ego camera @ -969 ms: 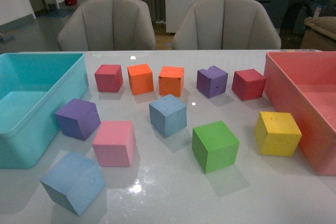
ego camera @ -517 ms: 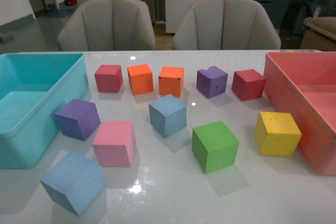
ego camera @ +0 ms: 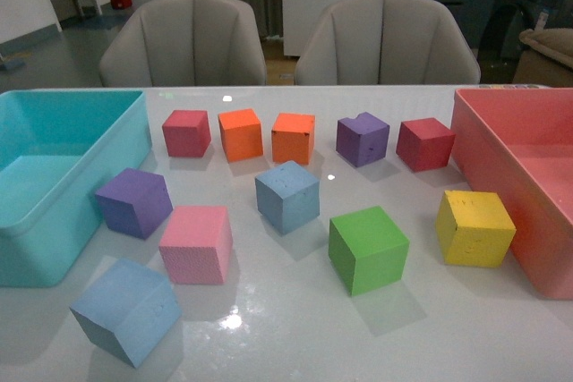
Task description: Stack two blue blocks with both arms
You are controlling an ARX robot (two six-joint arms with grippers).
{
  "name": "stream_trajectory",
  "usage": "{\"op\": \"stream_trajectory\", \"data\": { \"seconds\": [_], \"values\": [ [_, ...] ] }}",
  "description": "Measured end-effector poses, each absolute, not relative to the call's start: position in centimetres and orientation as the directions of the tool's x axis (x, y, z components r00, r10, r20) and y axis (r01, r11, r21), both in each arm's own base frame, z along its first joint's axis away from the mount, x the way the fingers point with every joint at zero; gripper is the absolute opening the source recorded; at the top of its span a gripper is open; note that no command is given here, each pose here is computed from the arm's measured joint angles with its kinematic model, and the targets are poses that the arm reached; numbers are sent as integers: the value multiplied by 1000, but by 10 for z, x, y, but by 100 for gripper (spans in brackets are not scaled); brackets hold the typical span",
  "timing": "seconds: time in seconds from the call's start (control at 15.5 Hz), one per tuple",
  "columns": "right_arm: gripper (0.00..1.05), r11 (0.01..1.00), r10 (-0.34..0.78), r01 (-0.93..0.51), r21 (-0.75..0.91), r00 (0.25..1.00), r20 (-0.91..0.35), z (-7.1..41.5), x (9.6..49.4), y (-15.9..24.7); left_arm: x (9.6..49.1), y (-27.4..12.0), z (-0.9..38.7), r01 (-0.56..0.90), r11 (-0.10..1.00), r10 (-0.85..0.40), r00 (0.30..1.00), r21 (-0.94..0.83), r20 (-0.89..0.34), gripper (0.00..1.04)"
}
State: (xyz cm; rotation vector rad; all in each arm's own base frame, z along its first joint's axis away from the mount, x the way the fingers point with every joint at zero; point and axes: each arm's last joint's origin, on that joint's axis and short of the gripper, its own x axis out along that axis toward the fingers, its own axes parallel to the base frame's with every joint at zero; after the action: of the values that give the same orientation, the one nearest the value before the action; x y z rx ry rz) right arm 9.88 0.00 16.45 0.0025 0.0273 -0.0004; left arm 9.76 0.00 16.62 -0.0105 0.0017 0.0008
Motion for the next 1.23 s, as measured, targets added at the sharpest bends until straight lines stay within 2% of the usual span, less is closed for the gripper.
{"op": "stream_trajectory", "data": {
  "seconds": [0.13,0.26,0.32,0.39,0.45,0.65,0.71,0.78,0.84,1.03,1.1,1.23],
  "values": [
    [2,1000,0,0,2,1000,20,169,97,0,98,0,166,0,1000,0,1000,-10,-2,98],
    [2,1000,-1,1,2,1000,-2,166,97,0,98,0,166,-1,1000,1,1000,-10,-1,98],
    [5,1000,0,0,2,1000,5,167,97,0,98,0,166,0,1000,0,1000,-10,-2,98],
    [47,1000,0,0,2,1000,5,167,97,0,98,0,166,0,1000,0,1000,-10,-2,98],
    [69,1000,0,0,2,1000,5,167,97,0,98,0,166,0,1000,0,1000,-10,-2,98],
    [100,1000,0,0,3,1000,5,167,97,0,98,0,166,0,1000,0,1000,-10,-2,98],
    [97,1000,0,0,2,1000,5,167,97,0,97,0,165,20,1000,-21,997,-15,-70,98],
    [98,1000,0,0,2,1000,6,167,97,0,98,0,169,93,993,-113,942,-76,-317,98],
    [98,1000,0,0,3,1000,5,167,97,0,100,-3,174,112,989,-141,916,-100,-376,98],
    [98,1000,0,0,2,1000,6,167,97,0,98,-7,181,162,982,-187,920,-100,-344,98],
    [98,1000,0,0,2,1000,5,167,97,0,104,-8,185,165,982,-186,930,-90,-318,98],
    [98,1000,0,0,2,1000,5,167,97,0,127,-18,183,202,976,-217,915,-79,-340,98]
  ]
}}
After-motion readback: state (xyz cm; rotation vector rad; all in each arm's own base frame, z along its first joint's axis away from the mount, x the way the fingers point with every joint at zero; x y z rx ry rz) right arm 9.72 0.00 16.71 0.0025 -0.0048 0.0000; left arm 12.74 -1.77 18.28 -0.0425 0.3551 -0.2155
